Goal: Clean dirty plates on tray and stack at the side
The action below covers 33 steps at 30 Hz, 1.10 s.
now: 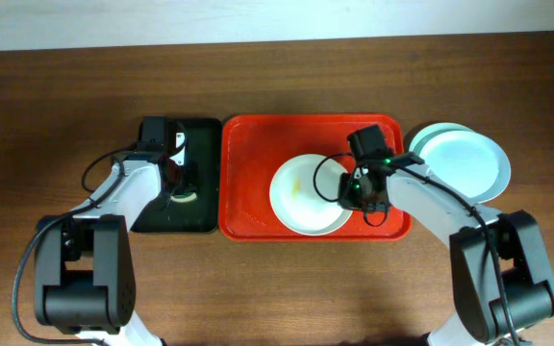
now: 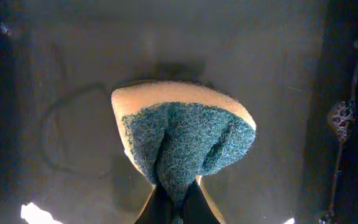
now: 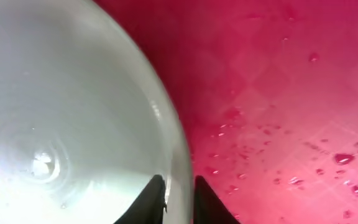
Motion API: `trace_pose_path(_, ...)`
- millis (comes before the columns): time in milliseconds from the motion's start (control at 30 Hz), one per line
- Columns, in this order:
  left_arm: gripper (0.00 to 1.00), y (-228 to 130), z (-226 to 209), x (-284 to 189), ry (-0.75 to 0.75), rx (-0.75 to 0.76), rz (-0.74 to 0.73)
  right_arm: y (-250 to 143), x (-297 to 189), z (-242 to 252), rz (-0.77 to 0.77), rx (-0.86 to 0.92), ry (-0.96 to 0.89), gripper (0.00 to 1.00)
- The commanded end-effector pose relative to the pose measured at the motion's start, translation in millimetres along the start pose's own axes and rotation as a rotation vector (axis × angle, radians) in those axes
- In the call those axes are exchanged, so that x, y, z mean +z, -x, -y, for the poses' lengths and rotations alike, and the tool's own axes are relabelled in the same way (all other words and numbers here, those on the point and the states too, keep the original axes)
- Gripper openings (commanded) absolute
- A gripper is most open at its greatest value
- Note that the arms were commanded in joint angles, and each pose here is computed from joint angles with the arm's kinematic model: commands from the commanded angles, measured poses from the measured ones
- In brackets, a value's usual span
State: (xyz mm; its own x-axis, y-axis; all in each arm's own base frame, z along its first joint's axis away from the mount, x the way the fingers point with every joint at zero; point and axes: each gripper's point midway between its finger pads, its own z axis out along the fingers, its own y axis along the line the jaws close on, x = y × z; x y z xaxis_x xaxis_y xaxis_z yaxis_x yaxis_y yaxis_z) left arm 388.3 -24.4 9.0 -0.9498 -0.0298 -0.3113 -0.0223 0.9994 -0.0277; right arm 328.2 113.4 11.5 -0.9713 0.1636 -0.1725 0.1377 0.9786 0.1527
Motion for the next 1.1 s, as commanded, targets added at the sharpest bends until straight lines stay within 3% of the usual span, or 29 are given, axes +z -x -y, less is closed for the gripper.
trace_pose_path(0,0.00,-6,0,7,0.007,0.020,-0.022,-4,5,6,0.022,-0.041,-0.087,0.27)
trace_pose_path(233,0.01,-7,1,7,0.004,0.021,-0.023,-7,5,1,0.011,-0.048,-0.067,0.04)
trace_pose_path(367,0.01,-6,1,7,0.004,0.020,-0.023,-8,5,0,0.008,-0.048,-0.062,0.04)
trace_pose_path(400,0.01,-7,1,7,0.004,0.021,-0.023,-8,5,0,0.008,-0.048,-0.062,0.15)
trace_pose_path(433,0.01,-7,1,7,0.004,0.021,-0.023,-8,5,0,0.008,-0.048,-0.062,0.40)
trace_pose_path(467,0.01,-7,1,7,0.004,0.021,-0.023,-8,5,0,0.008,-0.048,-0.062,0.51)
trace_pose_path(600,0.04,-3,1,8,0.003,0.020,-0.010,-8,5,0,0.008,-0.048,-0.062,0.52)
trace_pose_path(833,0.00,-8,-4,14,0.031,0.021,-0.031,-8,5,1,0.007,-0.048,-0.064,0.54)
trace_pose_path(1000,0.00,3,-3,-13,0.029,0.042,0.010,-9,6,1,0.005,-0.048,-0.066,0.72)
trace_pose_path(1067,0.00,12,-2,-31,0.025,0.041,0.057,-10,6,2,0.002,-0.048,-0.067,0.75)
